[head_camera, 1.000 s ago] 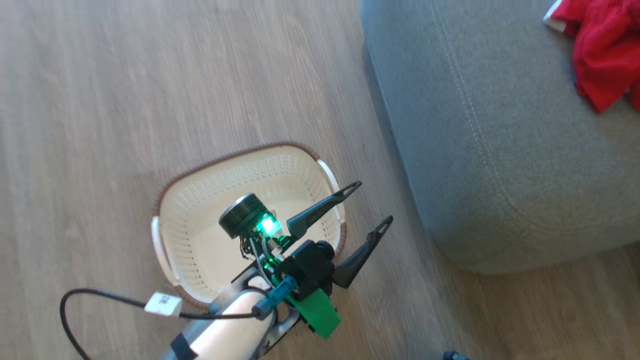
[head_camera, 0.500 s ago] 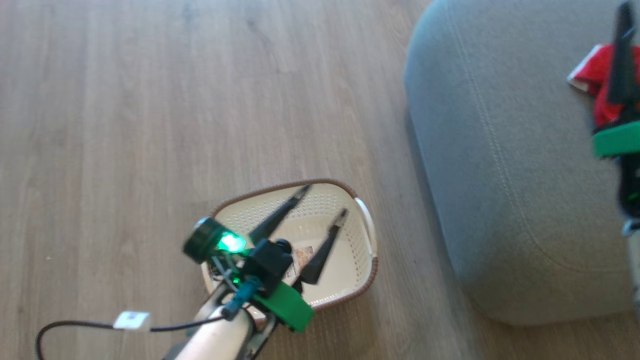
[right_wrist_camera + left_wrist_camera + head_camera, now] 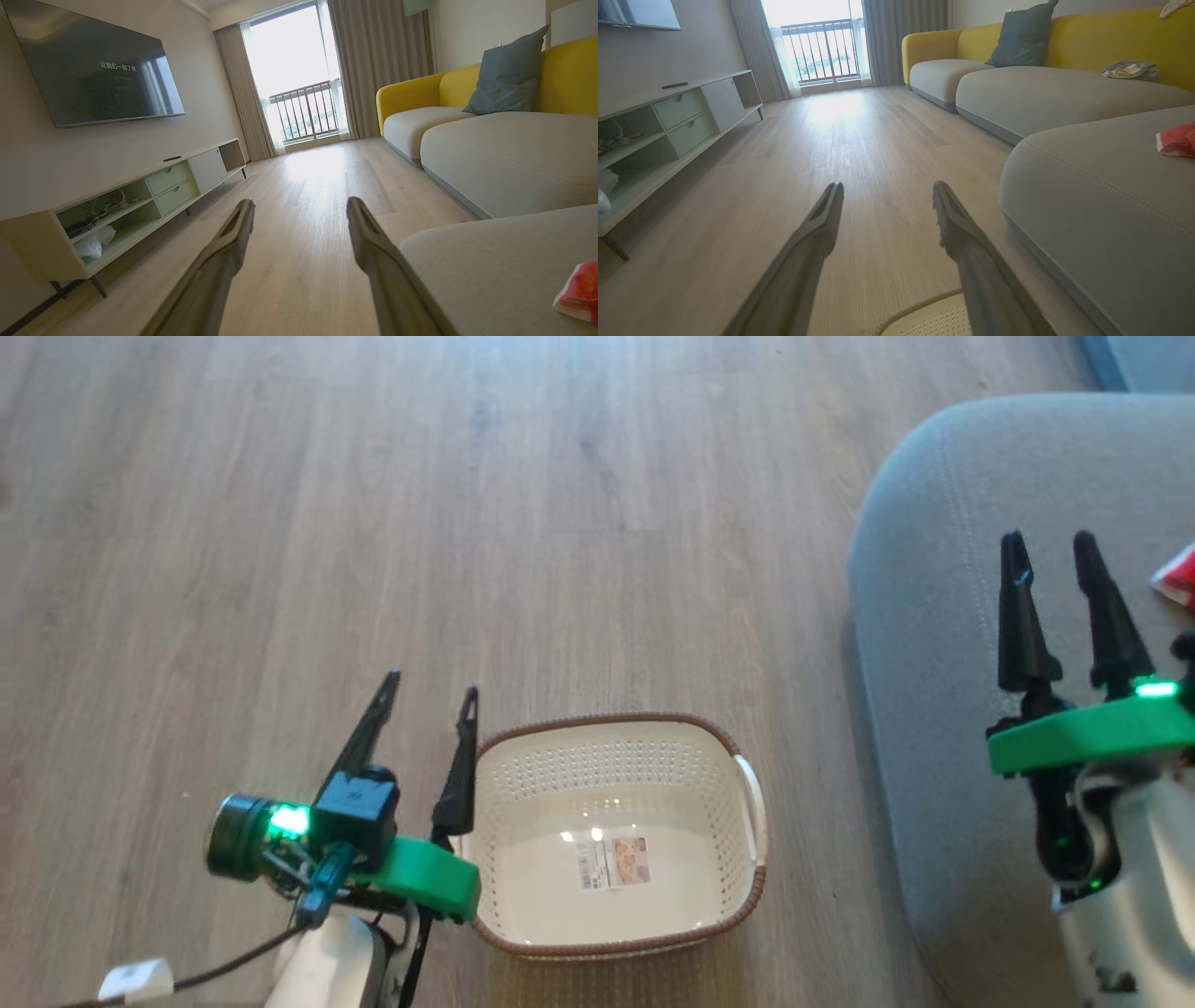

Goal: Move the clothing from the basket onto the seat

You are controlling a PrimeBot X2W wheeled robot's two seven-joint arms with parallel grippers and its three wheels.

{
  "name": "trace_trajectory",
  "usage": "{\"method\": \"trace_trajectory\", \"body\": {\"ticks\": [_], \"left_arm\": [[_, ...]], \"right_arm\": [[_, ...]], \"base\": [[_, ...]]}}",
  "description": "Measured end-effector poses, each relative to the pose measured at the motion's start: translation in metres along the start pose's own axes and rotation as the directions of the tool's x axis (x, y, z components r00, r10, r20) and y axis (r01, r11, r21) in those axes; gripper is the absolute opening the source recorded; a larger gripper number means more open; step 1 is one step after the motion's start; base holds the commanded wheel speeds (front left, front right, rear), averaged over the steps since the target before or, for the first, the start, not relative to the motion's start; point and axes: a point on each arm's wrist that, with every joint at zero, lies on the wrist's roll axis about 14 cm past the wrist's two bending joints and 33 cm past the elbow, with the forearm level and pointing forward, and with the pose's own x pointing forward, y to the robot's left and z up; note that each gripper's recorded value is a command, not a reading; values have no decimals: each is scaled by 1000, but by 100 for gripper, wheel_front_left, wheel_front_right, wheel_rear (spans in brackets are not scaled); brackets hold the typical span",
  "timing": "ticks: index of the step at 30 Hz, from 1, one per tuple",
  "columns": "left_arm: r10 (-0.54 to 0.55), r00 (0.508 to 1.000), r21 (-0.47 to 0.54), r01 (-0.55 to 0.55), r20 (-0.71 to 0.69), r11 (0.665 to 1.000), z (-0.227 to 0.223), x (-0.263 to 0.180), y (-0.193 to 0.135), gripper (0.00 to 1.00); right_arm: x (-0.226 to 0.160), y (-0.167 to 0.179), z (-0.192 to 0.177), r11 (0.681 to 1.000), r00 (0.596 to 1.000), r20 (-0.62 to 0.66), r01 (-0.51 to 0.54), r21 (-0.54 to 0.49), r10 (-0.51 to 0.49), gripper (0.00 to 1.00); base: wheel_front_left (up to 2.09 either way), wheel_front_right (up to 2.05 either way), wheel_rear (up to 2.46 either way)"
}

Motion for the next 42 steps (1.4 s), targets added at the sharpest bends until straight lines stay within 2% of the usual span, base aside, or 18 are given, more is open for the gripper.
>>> {"method": "trace_trajectory", "body": {"ticks": [11, 18, 29, 33, 42], "left_arm": [[203, 979, -6, -204, -27, 979, -3, -29, 51, 100], [249, 966, -36, -252, -64, 967, -13, -37, 58, 100], [259, 963, -26, -262, -81, 965, -18, -41, 61, 100], [248, 960, -57, -257, -131, 965, -32, -47, 58, 100], [214, 972, -71, -221, -98, 973, -23, -42, 54, 100]], "right_arm": [[-32, 23, -52, 1000, 991, -134, 4, 28, 0, 100], [-48, 33, -73, 1000, 980, -200, -12, 20, 16, 100], [-55, 42, -85, 999, 971, -236, -28, 21, 33, 100], [-55, 43, -87, 999, 970, -240, -30, 23, 35, 100], [-57, 41, -88, 999, 969, -244, -24, 22, 29, 100]], "base": [[0, 0, 0], [0, 0, 0], [0, 0, 0], [0, 0, 0], [0, 0, 0]]}}
